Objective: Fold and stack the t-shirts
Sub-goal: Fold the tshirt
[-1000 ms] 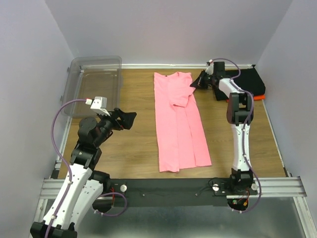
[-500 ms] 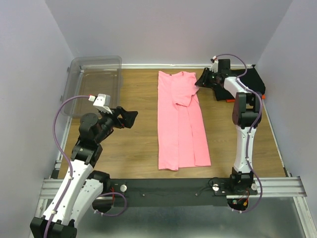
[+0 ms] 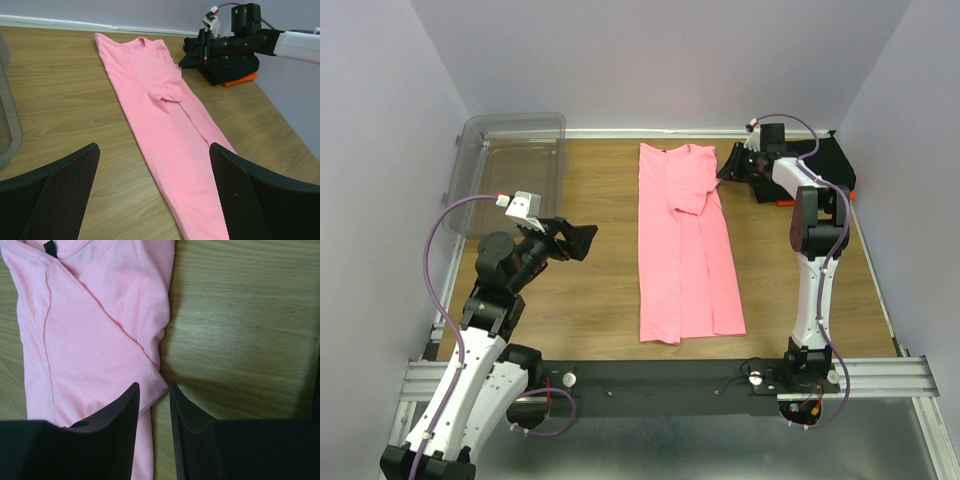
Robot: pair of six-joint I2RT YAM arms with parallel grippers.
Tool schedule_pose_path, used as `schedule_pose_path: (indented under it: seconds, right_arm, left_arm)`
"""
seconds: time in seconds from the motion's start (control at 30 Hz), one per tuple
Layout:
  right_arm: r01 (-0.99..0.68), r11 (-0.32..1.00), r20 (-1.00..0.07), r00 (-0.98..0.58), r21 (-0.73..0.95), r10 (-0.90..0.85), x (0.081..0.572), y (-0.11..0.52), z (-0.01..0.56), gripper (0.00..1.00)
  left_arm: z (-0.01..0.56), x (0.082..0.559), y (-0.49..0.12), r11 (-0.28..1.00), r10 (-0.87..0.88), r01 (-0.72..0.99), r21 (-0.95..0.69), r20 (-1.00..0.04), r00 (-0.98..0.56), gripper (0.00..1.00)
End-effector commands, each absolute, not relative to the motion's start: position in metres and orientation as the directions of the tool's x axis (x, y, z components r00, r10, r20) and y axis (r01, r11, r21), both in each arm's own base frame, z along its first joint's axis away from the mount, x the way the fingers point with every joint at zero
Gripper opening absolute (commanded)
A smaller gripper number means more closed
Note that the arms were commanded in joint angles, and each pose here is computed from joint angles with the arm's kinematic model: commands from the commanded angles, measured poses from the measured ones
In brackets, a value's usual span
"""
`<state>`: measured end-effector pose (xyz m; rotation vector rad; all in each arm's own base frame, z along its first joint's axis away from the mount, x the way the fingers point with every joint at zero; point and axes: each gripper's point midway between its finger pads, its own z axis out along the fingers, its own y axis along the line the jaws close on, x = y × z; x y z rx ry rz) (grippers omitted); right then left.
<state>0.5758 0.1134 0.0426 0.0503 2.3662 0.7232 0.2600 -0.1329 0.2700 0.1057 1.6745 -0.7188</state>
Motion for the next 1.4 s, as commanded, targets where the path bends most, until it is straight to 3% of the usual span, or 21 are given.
schedule_pose_path:
  seconds: [0.0,0.13,0.37,0.7,1.0,1.2,1.33,1.37]
  right_arm:
    - [-0.139,0.832,-0.558,-0.798,0.537,0.227,0.576,0.115,0.035,0.36]
    - [-0.137,0.825,-0.549,-0.803,0.548,0.232,0.574,0.117,0.036,0.27]
    - [-0.154,0.824,-0.569,-0.79,0.545,0.229,0.578,0.118,0.047,0.01]
    - [-0.224,0.791,-0.606,-0.765,0.569,0.219,0.581,0.133,0.081,0.0]
    - [-0.317,0.775,-0.619,-0.776,0.547,0.12,0.568,0.197,0.077,0.01]
    - [-0.383,0.763,-0.632,-0.774,0.522,0.044,0.558,0.241,0.073,0.15]
    - [-0.409,0.767,-0.647,-0.762,0.494,0.011,0.554,0.246,0.078,0.41]
    - [-0.416,0.769,-0.653,-0.757,0.485,0.003,0.554,0.245,0.081,0.41]
  left_arm:
    - [0.274,0.255,-0.134,0.797,-0.299,0.47,-0.379,-0.924,-0.237,0.98]
    - [0.274,0.256,-0.133,0.799,-0.298,0.47,-0.376,-0.926,-0.234,0.98]
    - [0.274,0.255,-0.134,0.797,-0.296,0.474,-0.374,-0.926,-0.233,0.98]
    - [0.271,0.257,-0.135,0.797,-0.292,0.474,-0.373,-0.926,-0.238,0.98]
    - [0.271,0.256,-0.135,0.796,-0.291,0.477,-0.373,-0.927,-0.237,0.98]
    - [0.269,0.257,-0.135,0.797,-0.289,0.476,-0.373,-0.926,-0.242,0.98]
    - [0.269,0.258,-0.135,0.797,-0.287,0.475,-0.372,-0.927,-0.243,0.98]
    - [0.269,0.257,-0.135,0.797,-0.287,0.477,-0.372,-0.927,-0.243,0.98]
